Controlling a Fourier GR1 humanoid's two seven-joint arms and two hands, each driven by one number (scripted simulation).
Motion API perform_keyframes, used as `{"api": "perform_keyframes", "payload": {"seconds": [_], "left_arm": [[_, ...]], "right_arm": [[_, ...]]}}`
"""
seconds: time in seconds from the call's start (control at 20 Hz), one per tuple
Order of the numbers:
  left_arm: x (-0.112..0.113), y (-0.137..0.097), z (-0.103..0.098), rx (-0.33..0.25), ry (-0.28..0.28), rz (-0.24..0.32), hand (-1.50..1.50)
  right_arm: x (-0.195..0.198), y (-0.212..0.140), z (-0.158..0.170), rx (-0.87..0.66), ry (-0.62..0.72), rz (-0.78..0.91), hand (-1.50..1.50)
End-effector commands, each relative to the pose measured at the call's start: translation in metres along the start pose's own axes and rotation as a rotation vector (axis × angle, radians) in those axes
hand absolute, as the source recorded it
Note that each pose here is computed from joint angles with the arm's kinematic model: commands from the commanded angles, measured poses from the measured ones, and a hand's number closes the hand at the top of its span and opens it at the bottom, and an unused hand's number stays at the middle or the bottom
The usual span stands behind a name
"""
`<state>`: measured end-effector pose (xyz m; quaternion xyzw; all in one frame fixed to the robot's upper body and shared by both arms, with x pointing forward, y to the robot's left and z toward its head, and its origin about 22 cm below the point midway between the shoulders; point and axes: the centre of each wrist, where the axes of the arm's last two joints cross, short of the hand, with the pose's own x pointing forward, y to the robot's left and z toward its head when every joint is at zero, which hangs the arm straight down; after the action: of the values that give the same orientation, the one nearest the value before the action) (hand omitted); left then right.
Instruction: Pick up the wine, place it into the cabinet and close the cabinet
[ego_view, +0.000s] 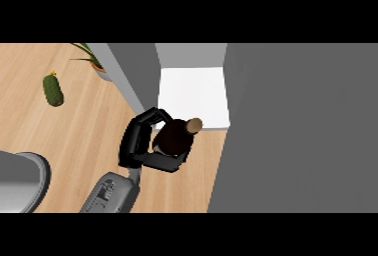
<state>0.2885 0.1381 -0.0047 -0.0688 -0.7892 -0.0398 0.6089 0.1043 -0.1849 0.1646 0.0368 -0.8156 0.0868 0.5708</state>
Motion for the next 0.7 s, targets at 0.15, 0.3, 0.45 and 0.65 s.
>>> {"api": "perform_keyframes", "payload": {"seconds": [0.15,0.3,0.45,0.65], "left_arm": [[-0.004,0.0,-0.047,0.008,0.027,-0.02,1.5],[-0.007,-0.007,-0.05,-0.011,0.041,-0.013,1.5],[-0.02,-0.025,-0.037,-0.004,0.044,-0.04,1.5],[-0.013,-0.018,-0.07,-0.011,0.041,-0.018,1.5]], "right_arm": [[0.038,-0.009,0.017,0.034,-0.045,-0.113,-1.5],[0.04,-0.007,0.021,0.019,-0.042,-0.122,-1.5],[0.042,-0.006,0.027,0.035,-0.033,-0.115,-1.5],[0.032,-0.004,0.026,0.01,-0.031,-0.128,-1.5]]}}
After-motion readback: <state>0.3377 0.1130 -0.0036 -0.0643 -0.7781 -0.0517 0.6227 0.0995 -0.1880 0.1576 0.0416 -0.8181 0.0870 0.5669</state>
